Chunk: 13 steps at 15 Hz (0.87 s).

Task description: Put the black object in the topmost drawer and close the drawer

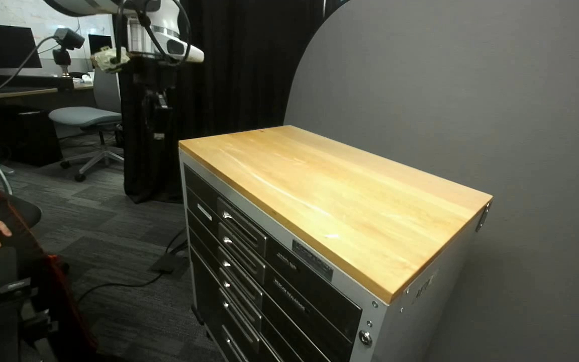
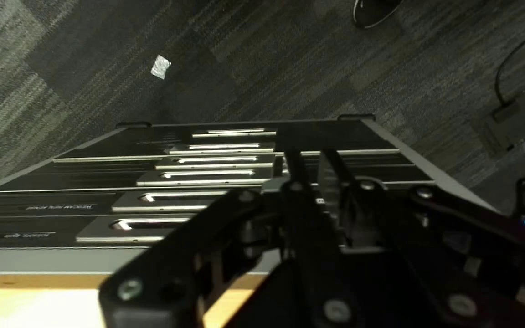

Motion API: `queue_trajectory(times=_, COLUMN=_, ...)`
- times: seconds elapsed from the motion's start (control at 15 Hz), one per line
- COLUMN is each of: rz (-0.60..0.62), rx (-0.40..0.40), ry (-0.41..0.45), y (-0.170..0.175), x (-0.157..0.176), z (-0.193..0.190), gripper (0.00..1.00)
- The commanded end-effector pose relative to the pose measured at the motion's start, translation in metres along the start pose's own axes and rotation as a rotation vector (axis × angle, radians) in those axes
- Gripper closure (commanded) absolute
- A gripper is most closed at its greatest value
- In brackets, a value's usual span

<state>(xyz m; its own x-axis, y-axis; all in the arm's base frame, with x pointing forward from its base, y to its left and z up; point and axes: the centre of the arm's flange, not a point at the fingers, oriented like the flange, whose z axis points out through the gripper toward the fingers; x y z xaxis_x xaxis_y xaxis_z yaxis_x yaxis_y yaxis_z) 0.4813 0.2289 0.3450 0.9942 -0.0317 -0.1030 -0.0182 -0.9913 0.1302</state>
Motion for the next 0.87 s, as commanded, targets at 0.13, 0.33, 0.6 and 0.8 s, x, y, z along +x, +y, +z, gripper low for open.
queue_trajectory(times=0.13, rz=-0.075, rx=-0.068, ry=-0.068, y=-0.027, x=-0.015, z=-0.074, gripper=0.35)
queue_trajectory(times=0.33, rz=-0.106, rx=-0.092, ry=-0.066, y=-0.033, x=-0.022, z=-0.104, gripper=0.13)
queue_trajectory(times=0.6, rz=-0.093, rx=-0.069, ry=-0.053, y=-0.034, x=-0.025, z=-0.102, gripper=0.07)
queue_trajectory(times=0.8, rz=-0.095, rx=-0.068, ry=-0.049, y=-0.034, x=-0.025, z=-0.106, gripper=0.00)
